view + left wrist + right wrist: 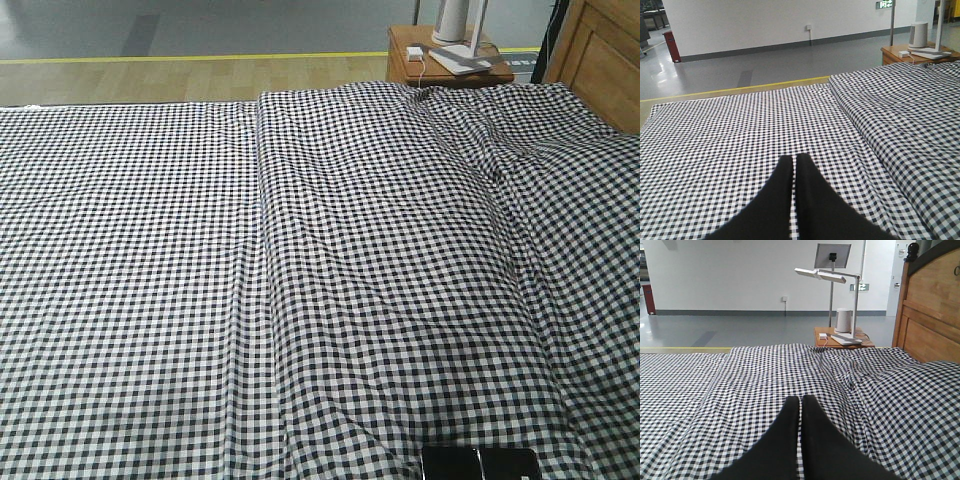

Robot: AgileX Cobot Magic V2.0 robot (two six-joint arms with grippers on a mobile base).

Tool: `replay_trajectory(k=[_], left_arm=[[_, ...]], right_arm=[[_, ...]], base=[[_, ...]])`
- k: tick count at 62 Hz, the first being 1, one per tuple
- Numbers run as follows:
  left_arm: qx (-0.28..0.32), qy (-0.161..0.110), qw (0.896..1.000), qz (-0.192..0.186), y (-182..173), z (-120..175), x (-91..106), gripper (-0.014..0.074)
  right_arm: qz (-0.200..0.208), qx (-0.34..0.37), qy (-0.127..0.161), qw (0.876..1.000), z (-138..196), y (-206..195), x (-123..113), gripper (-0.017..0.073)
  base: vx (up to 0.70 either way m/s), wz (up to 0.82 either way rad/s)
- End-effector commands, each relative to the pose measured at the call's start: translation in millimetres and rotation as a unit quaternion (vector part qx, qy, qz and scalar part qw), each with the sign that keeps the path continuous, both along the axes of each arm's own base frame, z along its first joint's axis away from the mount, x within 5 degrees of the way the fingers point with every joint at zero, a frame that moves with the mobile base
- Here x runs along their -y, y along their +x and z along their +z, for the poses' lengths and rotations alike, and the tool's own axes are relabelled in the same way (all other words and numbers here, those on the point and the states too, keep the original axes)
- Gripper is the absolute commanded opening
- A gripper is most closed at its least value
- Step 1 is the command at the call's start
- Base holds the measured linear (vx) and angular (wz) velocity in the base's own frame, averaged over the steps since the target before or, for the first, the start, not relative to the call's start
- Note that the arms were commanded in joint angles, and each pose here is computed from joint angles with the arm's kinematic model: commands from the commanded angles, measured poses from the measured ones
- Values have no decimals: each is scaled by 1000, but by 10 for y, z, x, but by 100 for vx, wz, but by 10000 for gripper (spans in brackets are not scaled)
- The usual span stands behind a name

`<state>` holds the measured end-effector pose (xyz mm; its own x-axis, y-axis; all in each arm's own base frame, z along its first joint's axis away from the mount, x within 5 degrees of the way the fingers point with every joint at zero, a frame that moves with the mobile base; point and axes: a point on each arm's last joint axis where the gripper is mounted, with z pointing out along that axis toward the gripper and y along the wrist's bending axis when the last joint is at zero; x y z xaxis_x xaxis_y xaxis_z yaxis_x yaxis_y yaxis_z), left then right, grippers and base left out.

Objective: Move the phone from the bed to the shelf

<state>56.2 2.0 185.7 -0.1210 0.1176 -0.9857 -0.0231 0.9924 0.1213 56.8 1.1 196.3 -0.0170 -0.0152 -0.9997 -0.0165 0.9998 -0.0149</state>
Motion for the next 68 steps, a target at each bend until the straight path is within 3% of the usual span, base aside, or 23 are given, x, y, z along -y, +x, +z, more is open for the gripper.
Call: replay_trajectory(k=[1, 21, 32, 39, 45, 56, 62, 68], left_arm=[[54, -5, 999, -1, -13, 145, 2, 1], [54, -5, 999, -1, -13, 145, 2, 1], [54, -5, 999, -1, -13, 145, 2, 1], [54, -5, 999, -1, -13, 145, 2, 1], [54, -5, 999, -1, -13, 145, 2, 1], [54, -5, 999, -1, -13, 145, 2, 1], [54, -5, 999, -1, -13, 145, 2, 1], [54, -5, 999, -1, -13, 145, 2, 1]], right_arm=[[-4, 38, -10, 999, 56, -6, 6, -8], [-4, 42, -10, 999, 64, -7, 7, -8], [-8, 105, -8, 994, 180, -22, 13, -8], [-13, 177, -7, 984, 313, -57, 20, -8], [-19, 255, 1, 967, 458, -118, 32, -8], [-22, 325, 23, 945, 892, -268, 50, -6], [-19, 337, 30, 941, 1169, -336, 51, -6], [-14, 317, 32, 948, 1394, -320, 42, -6]], base=[[0, 0], [0, 0], [0, 0], [0, 0], [0, 0], [0, 0], [0, 0], [0, 0]])
